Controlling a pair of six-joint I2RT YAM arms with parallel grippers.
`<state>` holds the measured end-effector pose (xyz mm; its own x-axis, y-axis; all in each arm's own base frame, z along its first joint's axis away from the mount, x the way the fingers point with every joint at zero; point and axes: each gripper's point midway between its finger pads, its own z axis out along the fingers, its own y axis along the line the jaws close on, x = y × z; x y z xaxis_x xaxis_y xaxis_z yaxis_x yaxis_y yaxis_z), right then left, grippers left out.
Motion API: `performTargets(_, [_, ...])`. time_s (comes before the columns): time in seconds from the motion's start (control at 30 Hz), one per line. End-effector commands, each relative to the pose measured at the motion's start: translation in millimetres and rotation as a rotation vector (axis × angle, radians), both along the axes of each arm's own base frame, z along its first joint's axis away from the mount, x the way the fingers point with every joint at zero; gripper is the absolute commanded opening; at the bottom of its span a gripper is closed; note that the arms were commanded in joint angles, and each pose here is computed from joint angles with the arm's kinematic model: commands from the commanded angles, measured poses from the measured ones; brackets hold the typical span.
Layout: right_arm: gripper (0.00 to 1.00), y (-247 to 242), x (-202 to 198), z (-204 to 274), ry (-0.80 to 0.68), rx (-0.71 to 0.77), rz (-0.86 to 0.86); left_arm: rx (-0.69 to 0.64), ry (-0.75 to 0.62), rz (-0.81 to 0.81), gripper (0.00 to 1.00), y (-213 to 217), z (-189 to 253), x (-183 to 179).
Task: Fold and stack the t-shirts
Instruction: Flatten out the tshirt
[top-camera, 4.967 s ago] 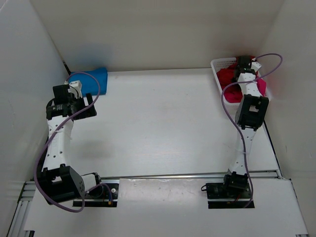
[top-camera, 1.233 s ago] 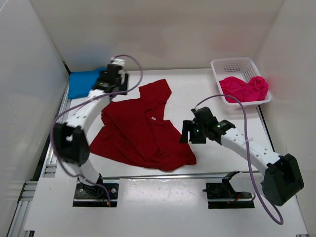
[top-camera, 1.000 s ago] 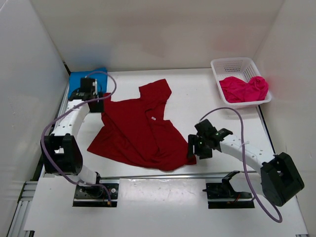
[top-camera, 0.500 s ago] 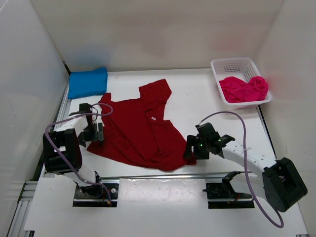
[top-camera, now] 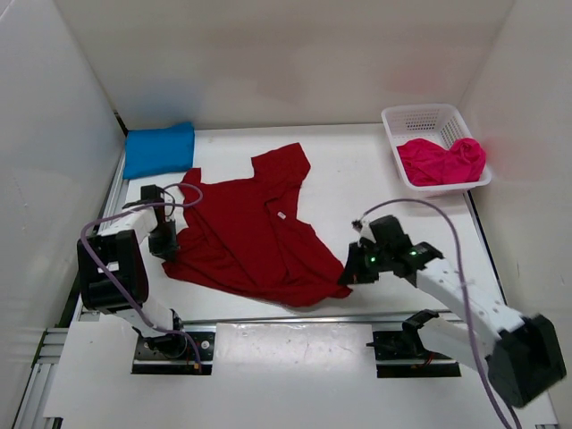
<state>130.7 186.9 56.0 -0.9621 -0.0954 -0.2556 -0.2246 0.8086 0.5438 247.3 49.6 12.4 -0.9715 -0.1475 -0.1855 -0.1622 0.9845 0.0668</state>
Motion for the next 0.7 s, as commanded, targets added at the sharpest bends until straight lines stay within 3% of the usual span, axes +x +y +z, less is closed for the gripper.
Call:
performTargets(0.0, [0.01,31.3,3.2,109.1,-0.183,0.294,0.123,0.056,-0.107,0.034,0.1,16.7,19.4,19.6])
performTargets(0.1, [0.01,39.3,30.8,159.6,-0.286,0.344,0.085,0.074,-0.151,0.029,0.1,18.5,36.5,32.7])
performTargets(0.17, [0.01,48.0,53.2,149.7,-0.209,0.302,0.066,0.084,-0.148,0.019,0.1,18.0,39.6,40.4])
performTargets(0.27, [0.04,53.6,71.7,95.6,0.04,0.162,0.035,0.096,-0.11,-0.003,0.1,14.1,35.5,42.6])
performTargets(0.3, [0.08,57.7,83.0,91.6,0.064,0.138,0.026,0.093,-0.089,-0.013,0.1,11.5,32.1,43.8])
performTargets(0.37, [0.33,55.7,99.7,56.1,0.181,0.079,-0.015,0.091,-0.074,-0.023,0.1,8.7,27.9,43.3])
performTargets(0.47, [0.62,51.5,137.7,41.3,0.176,0.023,-0.087,0.089,-0.064,-0.033,0.1,6.0,27.0,44.2])
performTargets(0.53, [0.63,46.5,171.5,50.5,0.111,0.021,-0.158,0.088,-0.055,-0.042,0.1,3.3,24.5,44.0])
performTargets(0.67, [0.65,28.9,189.7,67.8,-0.056,-0.037,-0.169,0.087,-0.058,-0.062,0.1,-2.7,27.2,43.5])
